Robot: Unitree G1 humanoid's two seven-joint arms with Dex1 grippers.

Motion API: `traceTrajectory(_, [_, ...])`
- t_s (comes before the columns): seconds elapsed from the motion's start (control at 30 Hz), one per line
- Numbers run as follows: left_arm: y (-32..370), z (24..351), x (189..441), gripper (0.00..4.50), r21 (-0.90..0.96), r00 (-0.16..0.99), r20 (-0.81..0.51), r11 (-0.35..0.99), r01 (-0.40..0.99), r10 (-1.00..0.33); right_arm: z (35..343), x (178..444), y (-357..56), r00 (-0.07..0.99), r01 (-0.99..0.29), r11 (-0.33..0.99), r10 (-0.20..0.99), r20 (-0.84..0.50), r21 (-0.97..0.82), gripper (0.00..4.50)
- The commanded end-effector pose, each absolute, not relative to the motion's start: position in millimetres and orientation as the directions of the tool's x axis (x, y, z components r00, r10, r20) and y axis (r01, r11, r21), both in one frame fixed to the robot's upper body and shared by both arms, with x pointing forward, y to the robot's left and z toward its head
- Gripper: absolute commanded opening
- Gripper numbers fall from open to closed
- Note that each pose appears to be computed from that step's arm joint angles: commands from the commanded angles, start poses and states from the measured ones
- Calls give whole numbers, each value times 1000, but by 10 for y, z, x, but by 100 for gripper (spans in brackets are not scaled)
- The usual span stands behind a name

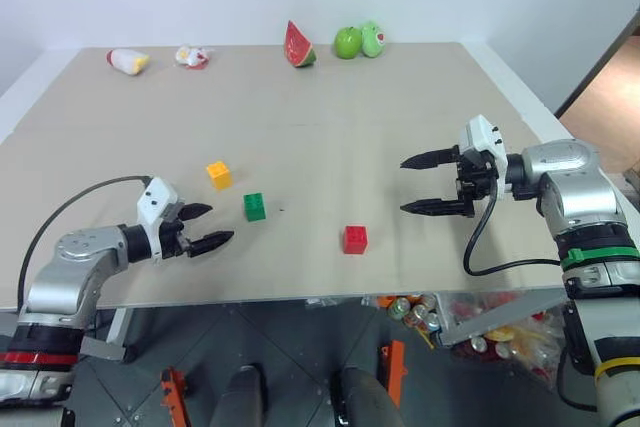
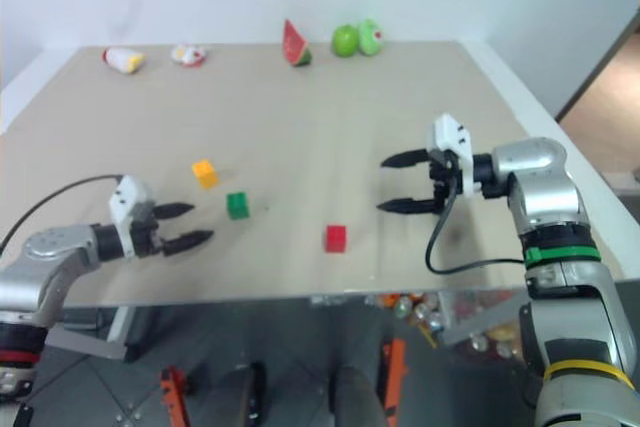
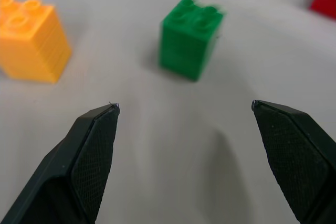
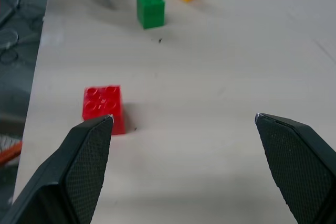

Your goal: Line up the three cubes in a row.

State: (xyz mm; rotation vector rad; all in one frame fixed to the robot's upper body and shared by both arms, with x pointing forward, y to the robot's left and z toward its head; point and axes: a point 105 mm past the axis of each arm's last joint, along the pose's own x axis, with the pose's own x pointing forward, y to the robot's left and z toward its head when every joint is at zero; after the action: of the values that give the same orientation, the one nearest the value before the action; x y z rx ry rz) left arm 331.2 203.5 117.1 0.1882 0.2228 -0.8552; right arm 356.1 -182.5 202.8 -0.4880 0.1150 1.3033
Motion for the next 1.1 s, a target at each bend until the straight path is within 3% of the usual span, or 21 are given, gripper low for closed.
traceTrajectory(0.03, [1918,1224,3433,420,134,599,-259,586,799,-758,2182,3457,-1707,253,-936,159,925,-285,-315,449])
traceTrajectory(0.27, [1714,1149,3557,420,181,522,-292,490,853,-801,2125,3236,-1596,213,-955,141,939,-271,-262,449])
traceTrajectory(0.73, [1509,1167,3727,420,187,472,-281,434,881,-836,2178,3132,-1401,199,-959,148,958,-207,-240,449])
traceTrajectory(1.03, [1416,1177,3677,141,177,442,-255,408,896,-860,2155,3186,-1357,204,-958,155,960,-193,-240,450])
traceTrajectory(1.1, [1407,1175,3668,141,177,439,-258,405,897,-861,2157,3198,-1355,206,-958,157,960,-190,-240,450])
